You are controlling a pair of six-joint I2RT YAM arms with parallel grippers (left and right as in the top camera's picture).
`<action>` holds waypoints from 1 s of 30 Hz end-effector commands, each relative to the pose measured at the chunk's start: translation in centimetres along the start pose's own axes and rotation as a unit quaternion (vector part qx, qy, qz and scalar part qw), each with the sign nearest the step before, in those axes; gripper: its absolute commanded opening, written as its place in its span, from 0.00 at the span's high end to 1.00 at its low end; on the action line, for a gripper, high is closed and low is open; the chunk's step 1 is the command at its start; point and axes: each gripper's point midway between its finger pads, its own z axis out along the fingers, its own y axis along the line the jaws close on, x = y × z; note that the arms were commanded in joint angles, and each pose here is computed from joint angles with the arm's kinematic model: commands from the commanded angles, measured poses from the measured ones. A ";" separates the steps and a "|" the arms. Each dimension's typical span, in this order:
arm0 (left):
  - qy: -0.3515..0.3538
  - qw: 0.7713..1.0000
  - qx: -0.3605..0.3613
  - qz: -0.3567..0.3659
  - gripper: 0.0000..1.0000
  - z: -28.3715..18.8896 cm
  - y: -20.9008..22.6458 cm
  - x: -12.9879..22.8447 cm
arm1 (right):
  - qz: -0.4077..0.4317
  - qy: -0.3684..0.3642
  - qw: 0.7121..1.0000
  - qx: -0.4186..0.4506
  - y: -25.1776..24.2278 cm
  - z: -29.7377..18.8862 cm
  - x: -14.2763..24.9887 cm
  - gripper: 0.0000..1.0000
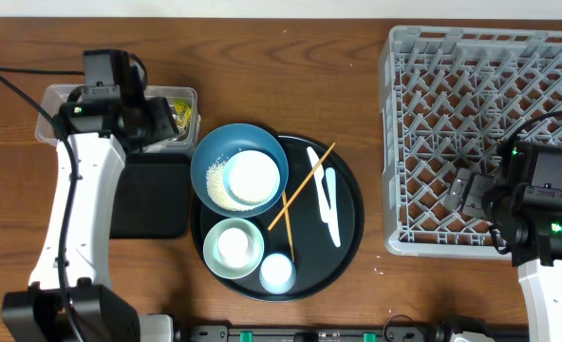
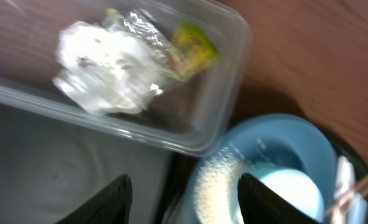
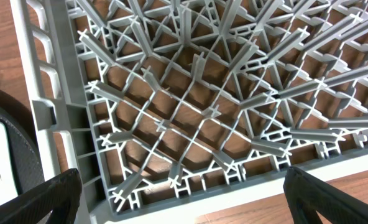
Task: Sort waste into correct bins and load items into the dishwasher rack
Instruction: 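Carry the tissue with the left gripper and drop into clear bin, then grasp the rim of the small white rice bowl with the left gripper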
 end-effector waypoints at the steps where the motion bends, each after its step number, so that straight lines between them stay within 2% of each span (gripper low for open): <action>1: 0.054 0.997 0.053 0.012 0.44 -0.2 -3.1 2.7 | 0.012 -0.014 1.000 0.006 -0.4 -0.5 -0.8 0.01; 5: 0.103 0.993 0.050 0.039 0.44 0.2 -4.6 5.9 | 0.012 -0.013 1.000 0.006 -0.4 -0.4 -0.8 0.01; 8: 0.114 0.990 0.053 0.055 0.44 0.3 -5.5 6.9 | 0.012 -0.012 1.000 0.002 -0.2 -0.4 -0.8 0.01; 13: 0.116 0.990 0.051 0.061 0.44 0.3 -5.7 7.2 | -0.002 -0.004 0.999 -0.035 1.1 -0.3 -0.6 0.01; 30: 0.138 0.986 0.035 0.090 0.43 1.7 -6.7 8.5 | -0.002 0.004 0.999 -0.036 1.2 0.2 -0.6 0.01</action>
